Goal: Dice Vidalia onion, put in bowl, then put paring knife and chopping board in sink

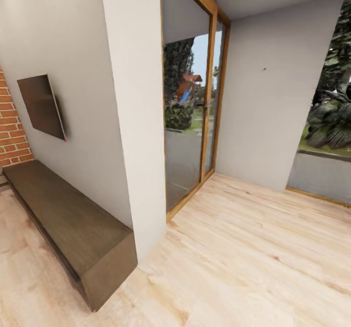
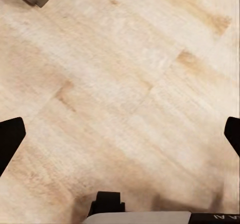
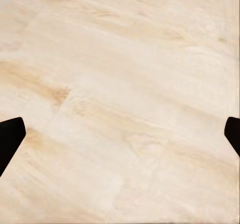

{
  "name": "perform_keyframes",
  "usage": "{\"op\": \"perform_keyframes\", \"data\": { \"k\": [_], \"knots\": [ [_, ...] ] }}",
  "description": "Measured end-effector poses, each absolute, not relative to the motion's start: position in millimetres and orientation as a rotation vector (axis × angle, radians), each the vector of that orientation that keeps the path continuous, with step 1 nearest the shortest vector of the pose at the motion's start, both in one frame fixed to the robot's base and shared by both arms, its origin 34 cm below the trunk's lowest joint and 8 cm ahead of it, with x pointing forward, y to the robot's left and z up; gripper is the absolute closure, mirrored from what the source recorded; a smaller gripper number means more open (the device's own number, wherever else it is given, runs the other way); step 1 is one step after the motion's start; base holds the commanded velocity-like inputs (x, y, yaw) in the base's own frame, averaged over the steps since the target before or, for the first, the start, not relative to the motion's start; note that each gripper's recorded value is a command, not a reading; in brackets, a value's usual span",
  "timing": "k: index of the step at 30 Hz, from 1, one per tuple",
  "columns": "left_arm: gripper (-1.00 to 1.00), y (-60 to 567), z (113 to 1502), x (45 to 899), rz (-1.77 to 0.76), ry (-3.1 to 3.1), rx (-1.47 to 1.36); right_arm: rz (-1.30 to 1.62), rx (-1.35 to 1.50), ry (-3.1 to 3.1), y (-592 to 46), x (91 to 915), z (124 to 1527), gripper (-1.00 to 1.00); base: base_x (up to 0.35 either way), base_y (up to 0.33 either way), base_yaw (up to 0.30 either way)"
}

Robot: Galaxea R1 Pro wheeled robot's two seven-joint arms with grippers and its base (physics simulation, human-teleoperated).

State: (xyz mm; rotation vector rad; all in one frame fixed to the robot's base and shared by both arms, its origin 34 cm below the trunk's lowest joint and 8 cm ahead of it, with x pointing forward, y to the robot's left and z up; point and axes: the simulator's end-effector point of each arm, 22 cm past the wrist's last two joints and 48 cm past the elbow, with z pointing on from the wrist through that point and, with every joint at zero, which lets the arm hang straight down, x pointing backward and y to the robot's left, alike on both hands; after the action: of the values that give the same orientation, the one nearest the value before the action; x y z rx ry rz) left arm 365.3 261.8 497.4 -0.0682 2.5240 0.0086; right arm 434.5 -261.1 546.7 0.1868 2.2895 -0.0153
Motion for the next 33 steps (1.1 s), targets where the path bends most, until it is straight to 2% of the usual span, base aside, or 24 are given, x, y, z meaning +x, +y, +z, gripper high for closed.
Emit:
{"op": "perform_keyframes", "data": {
  "k": [24,33],
  "knots": [
    [-1.0,261.6,497.6,365.8,0.008,2.523,-0.067,-0.037,0.228,2.287,-273.7,433.0,546.4,-1.0,0.001,-0.21,-0.3],
    [-1.0,261.7,497.5,365.2,0.009,2.524,-0.068,-0.037,0.228,2.287,-273.9,433.0,546.5,-1.0,0.091,-0.205,-0.3]
  ]
}}
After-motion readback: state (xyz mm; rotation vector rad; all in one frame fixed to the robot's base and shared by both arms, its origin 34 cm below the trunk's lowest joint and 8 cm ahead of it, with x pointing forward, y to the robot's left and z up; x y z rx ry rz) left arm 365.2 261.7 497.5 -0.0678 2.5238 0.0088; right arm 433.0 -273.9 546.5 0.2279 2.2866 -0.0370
